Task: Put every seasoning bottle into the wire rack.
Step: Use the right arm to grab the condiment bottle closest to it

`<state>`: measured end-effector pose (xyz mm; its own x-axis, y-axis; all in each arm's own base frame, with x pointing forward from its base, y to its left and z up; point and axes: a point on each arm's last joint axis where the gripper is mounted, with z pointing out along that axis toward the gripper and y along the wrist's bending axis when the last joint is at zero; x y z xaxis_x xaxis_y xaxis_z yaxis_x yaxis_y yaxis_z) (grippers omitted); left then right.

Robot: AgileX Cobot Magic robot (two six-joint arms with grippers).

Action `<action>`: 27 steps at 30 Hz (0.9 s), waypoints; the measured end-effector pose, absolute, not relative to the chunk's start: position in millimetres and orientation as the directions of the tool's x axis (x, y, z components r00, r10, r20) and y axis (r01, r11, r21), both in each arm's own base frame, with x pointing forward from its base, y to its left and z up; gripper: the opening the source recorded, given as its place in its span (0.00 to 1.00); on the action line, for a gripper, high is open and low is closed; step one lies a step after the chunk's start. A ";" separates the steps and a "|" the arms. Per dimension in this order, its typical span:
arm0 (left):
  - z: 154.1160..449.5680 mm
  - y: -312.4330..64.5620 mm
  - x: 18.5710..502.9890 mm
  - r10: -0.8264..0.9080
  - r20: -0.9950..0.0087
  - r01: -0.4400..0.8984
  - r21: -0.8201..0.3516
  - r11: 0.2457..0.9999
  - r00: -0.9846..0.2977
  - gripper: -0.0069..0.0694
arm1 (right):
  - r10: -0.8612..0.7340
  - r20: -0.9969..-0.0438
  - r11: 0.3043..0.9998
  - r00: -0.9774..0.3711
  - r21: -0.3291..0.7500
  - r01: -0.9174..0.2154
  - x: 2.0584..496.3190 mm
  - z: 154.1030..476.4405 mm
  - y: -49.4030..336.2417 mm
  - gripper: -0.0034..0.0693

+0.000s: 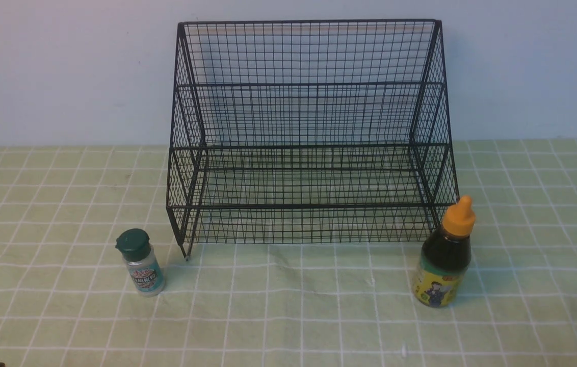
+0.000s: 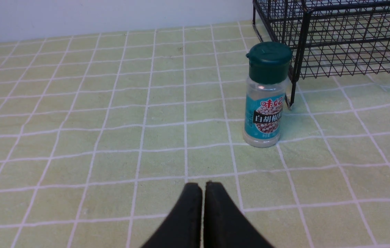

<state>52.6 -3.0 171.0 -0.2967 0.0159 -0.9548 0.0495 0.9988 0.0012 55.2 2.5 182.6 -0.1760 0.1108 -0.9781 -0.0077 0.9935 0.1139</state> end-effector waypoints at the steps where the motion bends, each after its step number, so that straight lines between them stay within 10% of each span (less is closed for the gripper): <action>1: 171.0 -3.0 52.6 0.016 -0.955 0.050 0.001 0.999 -0.297 0.08 | 0.217 -0.966 0.975 -0.139 0.220 -0.009 55.8 185.9 3.6 0.03; 10: 170.9 -3.0 52.6 0.016 -0.955 0.050 0.001 0.999 -0.298 0.08 | 0.674 -0.732 0.738 0.099 0.673 -0.055 56.1 208.1 -2.4 0.03; 20: 170.9 -3.0 52.6 0.016 -0.955 0.050 0.001 0.999 -0.298 0.08 | 0.745 -0.652 0.665 0.141 0.740 -0.094 53.9 221.1 -4.0 0.03; 27: 170.9 -3.0 52.6 0.016 -0.955 0.050 0.001 0.999 -0.298 0.08 | 0.619 -0.785 0.777 0.029 0.606 -0.172 51.3 312.1 10.3 0.03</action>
<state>52.6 -3.0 170.9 -0.2975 0.0159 -0.9546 0.0495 0.9988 0.0012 51.3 10.3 312.1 0.0295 0.6191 -0.7848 -0.1723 0.7765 0.6061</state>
